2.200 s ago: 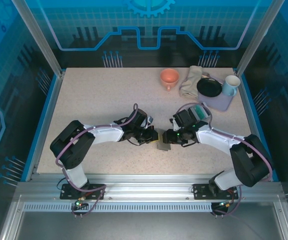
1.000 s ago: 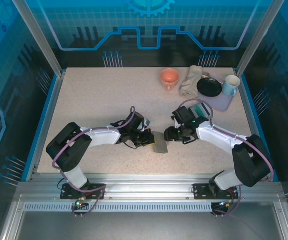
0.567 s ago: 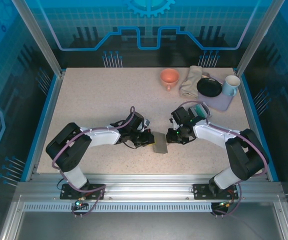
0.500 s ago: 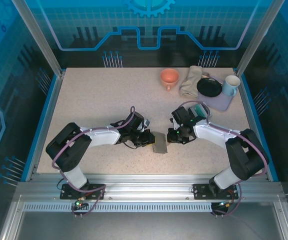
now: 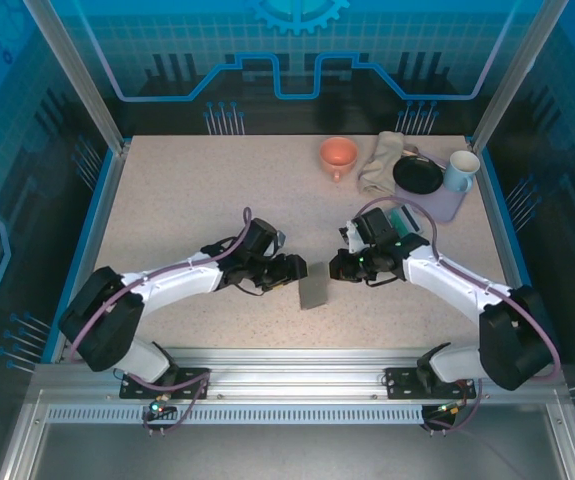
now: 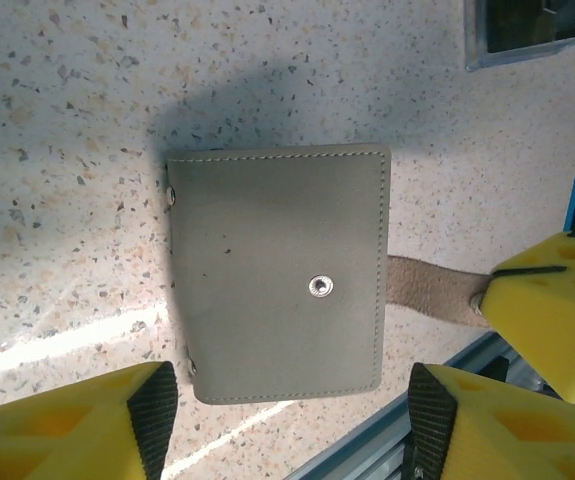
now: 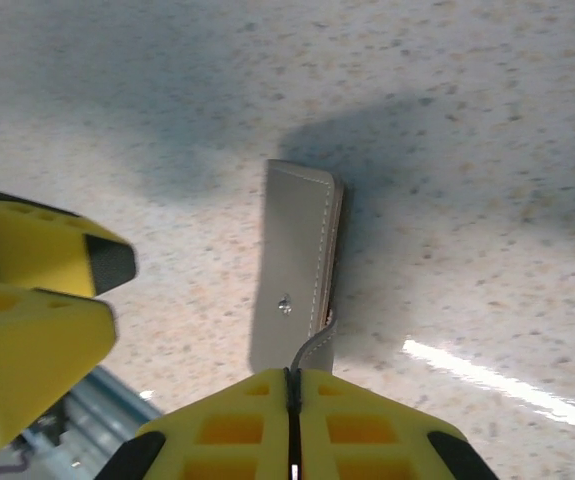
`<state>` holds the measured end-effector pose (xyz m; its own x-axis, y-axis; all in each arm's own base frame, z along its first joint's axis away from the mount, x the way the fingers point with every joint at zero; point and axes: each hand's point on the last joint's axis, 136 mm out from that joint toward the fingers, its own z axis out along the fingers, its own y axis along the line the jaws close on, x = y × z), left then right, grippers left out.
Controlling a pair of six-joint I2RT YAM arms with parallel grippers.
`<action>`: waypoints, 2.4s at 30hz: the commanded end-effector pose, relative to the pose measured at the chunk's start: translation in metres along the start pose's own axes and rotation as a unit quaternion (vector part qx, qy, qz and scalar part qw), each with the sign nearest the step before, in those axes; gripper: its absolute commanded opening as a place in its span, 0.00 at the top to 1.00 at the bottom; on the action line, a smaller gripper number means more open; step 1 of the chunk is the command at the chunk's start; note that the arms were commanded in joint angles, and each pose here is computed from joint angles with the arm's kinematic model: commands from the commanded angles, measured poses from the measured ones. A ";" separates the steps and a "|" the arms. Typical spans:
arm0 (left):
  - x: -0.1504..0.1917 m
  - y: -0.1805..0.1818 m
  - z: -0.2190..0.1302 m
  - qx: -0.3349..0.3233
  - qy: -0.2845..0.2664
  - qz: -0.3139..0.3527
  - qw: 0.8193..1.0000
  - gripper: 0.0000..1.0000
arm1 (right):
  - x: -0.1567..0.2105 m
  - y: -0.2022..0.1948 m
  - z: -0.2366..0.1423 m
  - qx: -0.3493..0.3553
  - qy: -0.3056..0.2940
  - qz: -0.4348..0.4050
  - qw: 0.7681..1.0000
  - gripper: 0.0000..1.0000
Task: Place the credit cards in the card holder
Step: Open the button on the card holder, then move the storage box to the center of the table.
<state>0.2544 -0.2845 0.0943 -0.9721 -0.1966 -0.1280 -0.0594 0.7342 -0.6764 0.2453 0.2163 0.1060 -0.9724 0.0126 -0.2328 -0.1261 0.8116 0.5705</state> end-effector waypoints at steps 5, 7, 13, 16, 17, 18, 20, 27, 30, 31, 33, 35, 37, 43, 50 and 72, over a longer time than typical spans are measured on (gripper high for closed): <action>0.001 0.006 0.000 -0.029 0.007 -0.024 0.999 0.34 | -0.003 0.037 -0.013 -0.090 0.002 0.012 0.996 0.91; 0.001 0.004 0.004 -0.025 0.012 -0.027 0.999 0.35 | -0.003 0.037 -0.009 -0.089 0.011 0.015 0.996 0.91; -0.002 -0.005 0.008 -0.011 0.019 -0.021 1.000 0.35 | -0.003 0.038 -0.003 -0.095 0.020 0.022 0.995 0.92; -0.004 -0.009 0.005 -0.002 0.011 -0.016 1.000 0.35 | -0.004 0.037 -0.005 -0.092 0.017 0.022 0.995 0.91; -0.004 -0.008 0.004 -0.004 0.009 -0.015 1.000 0.34 | -0.004 0.037 -0.005 -0.090 0.018 0.021 0.996 0.91; -0.005 -0.007 0.004 -0.007 0.007 -0.014 1.000 0.34 | -0.004 0.036 -0.005 -0.087 0.018 0.021 0.996 0.91; -0.004 -0.004 0.005 -0.017 0.010 -0.013 1.000 0.34 | -0.002 0.026 -0.003 -0.062 0.018 0.026 0.998 0.91; -0.005 -0.007 0.007 -0.014 0.014 -0.013 1.000 0.34 | 0.004 0.021 0.006 -0.064 0.033 0.038 0.997 0.90; -0.005 -0.003 0.008 -0.030 0.019 -0.011 0.999 0.34 | 0.009 -0.006 0.009 0.006 0.033 0.051 0.998 0.83; -0.005 -0.002 0.008 -0.033 0.020 -0.012 0.999 0.34 | 0.011 -0.016 0.009 0.031 0.032 0.053 0.998 0.83; -0.006 -0.001 0.009 -0.038 0.018 -0.012 0.999 0.34 | 0.015 -0.029 0.013 0.055 0.038 0.051 0.996 0.81; -0.007 0.001 0.009 -0.045 0.016 -0.013 0.999 0.34 | 0.018 -0.034 0.018 0.057 0.046 0.057 0.996 0.85; -0.010 0.001 0.008 -0.052 0.015 -0.013 0.998 0.34 | 0.018 -0.030 0.025 0.038 0.047 0.058 0.996 0.85; -0.020 -0.004 0.002 -0.066 0.003 -0.002 0.998 0.35 | 0.003 -0.044 0.001 0.085 0.025 0.052 0.995 0.71; -0.032 -0.018 -0.001 -0.055 -0.004 0.014 0.998 0.32 | -0.090 -0.118 -0.107 0.173 -0.152 0.095 0.969 0.23; -0.044 -0.032 -0.012 -0.043 -0.028 0.041 0.998 0.14 | -0.181 -0.223 -0.086 0.164 -0.124 0.139 0.969 0.00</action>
<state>0.2911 -0.2958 0.1183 -0.9665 -0.1799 -0.1829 -0.0325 0.7929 -0.6084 0.4227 -0.0237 0.0905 -0.8665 0.3774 -0.3265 0.2802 0.9094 0.3075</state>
